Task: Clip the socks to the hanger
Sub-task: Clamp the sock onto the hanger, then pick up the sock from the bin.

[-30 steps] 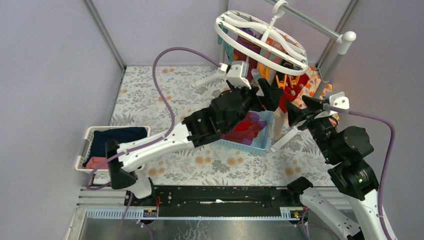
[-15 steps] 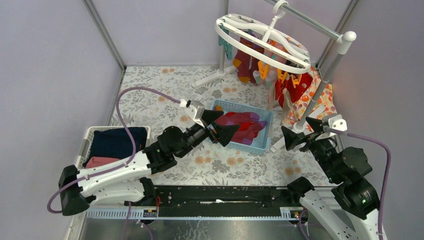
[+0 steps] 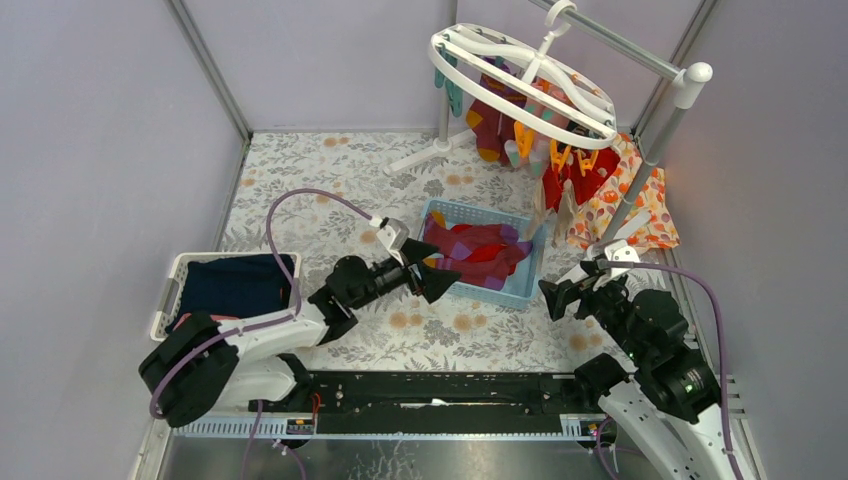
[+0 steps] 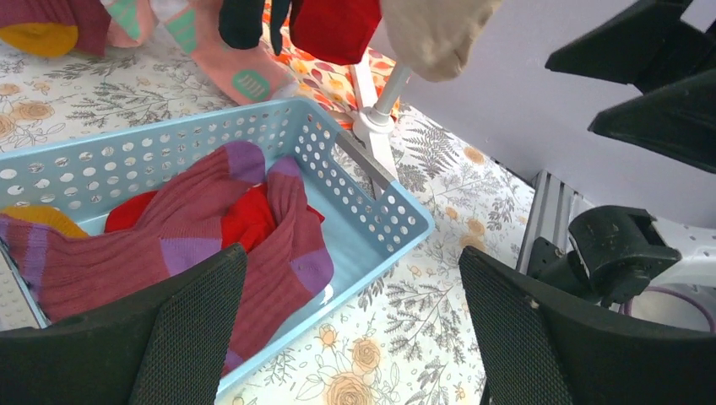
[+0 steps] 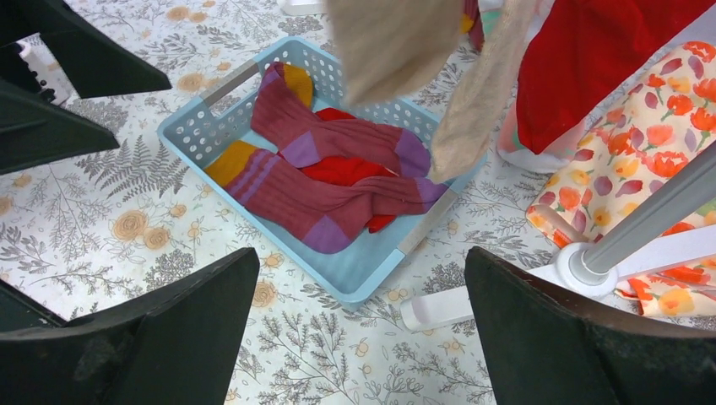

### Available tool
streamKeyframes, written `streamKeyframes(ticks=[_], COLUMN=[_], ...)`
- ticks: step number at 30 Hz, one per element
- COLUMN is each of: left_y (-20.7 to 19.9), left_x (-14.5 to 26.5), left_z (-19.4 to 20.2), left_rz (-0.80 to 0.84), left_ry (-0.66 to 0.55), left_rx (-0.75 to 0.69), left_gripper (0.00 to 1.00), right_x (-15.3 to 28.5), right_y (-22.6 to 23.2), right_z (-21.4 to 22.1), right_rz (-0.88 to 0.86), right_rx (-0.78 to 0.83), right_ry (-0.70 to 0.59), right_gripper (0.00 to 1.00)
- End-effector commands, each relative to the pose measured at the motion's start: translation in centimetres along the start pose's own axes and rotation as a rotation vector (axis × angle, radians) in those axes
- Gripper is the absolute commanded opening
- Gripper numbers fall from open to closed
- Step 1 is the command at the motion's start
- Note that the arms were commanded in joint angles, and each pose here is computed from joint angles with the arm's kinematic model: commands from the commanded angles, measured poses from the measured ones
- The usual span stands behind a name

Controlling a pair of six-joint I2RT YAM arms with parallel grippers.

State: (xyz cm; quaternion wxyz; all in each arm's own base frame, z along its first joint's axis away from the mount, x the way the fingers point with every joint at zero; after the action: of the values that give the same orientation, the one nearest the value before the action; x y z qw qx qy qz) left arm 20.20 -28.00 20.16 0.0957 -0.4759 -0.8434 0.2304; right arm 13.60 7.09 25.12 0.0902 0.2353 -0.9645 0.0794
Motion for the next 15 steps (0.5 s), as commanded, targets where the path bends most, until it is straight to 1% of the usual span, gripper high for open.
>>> streamKeyframes(ticks=[1,3,8,10,12,15], left_y=[-0.1,0.8,3.2,4.3,4.8,5.6], left_x=[-0.6,-1.3,-3.1,-4.0,-5.3,-7.7], left_z=[-1.9,-1.6,-2.4,-2.9,-3.2,-2.2], left_rz=[0.091,0.086,0.088,0.078,0.093,0.120], left_ry=[-0.081,-0.047,0.019,0.043,0.072,0.180], left_rx=[0.082,0.125,0.168,0.174,0.167,0.179], left_gripper=[0.99,0.99,0.99,0.99,0.98,0.91], right_x=[-0.2,-0.7,-2.2,-2.8,-3.3,-3.5], right_y=[0.4,0.8,2.7,3.6,4.1,3.4], right_z=[-1.0,-1.0,-2.4,-2.4,-1.8,-1.2], right_rz=[-0.030,-0.061,-0.200,-0.255,-0.284,-0.226], right_rx=[-0.004,-0.001,0.016,0.001,-0.036,-0.035], right_ry=[-0.038,-0.034,-0.139,-0.133,-0.096,-0.073], right_gripper=[1.00,1.00,1.00,1.00,1.00,1.00])
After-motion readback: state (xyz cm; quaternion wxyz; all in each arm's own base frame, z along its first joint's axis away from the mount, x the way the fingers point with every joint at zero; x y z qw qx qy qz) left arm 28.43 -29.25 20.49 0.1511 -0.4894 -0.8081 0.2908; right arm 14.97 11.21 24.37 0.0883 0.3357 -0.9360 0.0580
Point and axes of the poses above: each gripper's point midway between its finger pads, its own x axis back along the fingers, its own y axis along the line the jaws close on, z = x × y, the point moved 4 cm from there along x, back along the fingers, and after that the axes turned 8 degrees about x, right-handed, at the moved point
